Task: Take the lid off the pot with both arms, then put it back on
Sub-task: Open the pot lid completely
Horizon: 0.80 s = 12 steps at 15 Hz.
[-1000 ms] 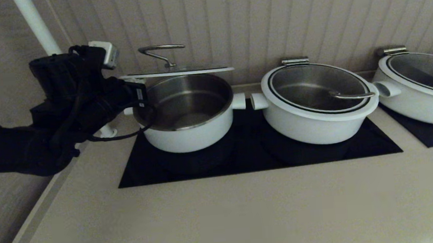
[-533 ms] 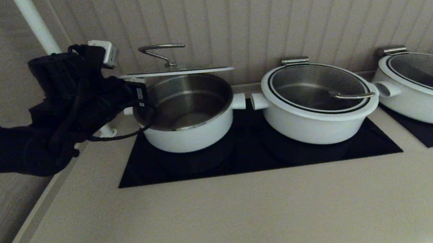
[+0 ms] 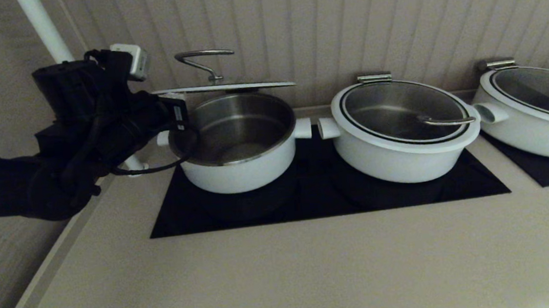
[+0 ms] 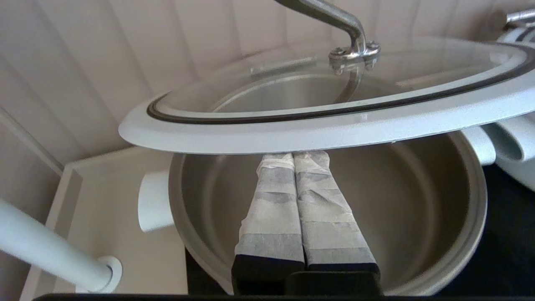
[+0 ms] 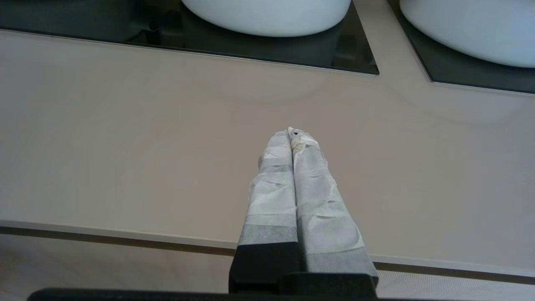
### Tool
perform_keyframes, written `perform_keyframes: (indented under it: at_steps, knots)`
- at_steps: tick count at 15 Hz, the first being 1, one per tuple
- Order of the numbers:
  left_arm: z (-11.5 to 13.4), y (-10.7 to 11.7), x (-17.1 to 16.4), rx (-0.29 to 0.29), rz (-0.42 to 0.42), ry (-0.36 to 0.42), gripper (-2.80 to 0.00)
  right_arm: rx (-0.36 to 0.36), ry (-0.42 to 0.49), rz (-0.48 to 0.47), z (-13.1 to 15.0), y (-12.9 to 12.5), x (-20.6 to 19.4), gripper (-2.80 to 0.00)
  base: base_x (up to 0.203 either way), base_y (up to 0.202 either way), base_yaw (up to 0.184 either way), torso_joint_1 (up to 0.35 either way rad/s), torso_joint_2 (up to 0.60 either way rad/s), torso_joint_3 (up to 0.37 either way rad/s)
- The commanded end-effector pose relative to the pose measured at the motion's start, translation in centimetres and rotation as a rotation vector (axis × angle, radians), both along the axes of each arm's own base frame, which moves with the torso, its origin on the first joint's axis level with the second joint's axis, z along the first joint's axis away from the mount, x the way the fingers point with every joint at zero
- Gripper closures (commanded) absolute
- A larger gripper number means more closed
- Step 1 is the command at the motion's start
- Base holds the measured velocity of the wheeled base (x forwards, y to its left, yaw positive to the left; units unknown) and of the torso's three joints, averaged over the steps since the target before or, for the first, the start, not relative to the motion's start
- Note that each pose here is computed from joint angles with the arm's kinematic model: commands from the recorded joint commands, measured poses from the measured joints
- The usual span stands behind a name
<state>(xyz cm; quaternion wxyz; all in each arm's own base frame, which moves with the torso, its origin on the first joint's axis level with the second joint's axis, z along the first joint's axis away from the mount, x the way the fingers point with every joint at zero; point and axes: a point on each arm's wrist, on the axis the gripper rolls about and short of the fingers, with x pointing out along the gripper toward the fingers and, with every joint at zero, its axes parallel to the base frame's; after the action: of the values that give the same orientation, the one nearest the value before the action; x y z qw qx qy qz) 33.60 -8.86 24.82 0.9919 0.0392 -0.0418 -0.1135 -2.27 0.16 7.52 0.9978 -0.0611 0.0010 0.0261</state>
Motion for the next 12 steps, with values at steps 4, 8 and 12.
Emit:
perform_keyframes:
  at_steps: [4, 8, 12]
  knots:
    - [0.67, -0.07, 0.32, -0.007, 0.001, -0.028, 0.00, -0.002, 0.000, 0.002, -0.01, 0.00, 0.00, 0.00, 0.000, 0.000, 0.000, 0.000, 0.00, 0.000]
    - [0.80, -0.08, 0.34, -0.008, 0.001, -0.032, 0.00, -0.002, 0.001, 0.002, 0.01, 0.00, 0.01, 0.00, 0.000, 0.000, 0.000, 0.000, 0.00, 0.000]
    - [1.37, -0.19, 0.75, -0.018, 0.001, -0.053, 0.00, -0.002, 0.001, 0.001, 0.01, 0.00, 0.01, 0.00, 0.000, 0.000, 0.000, 0.000, 0.00, 0.000]
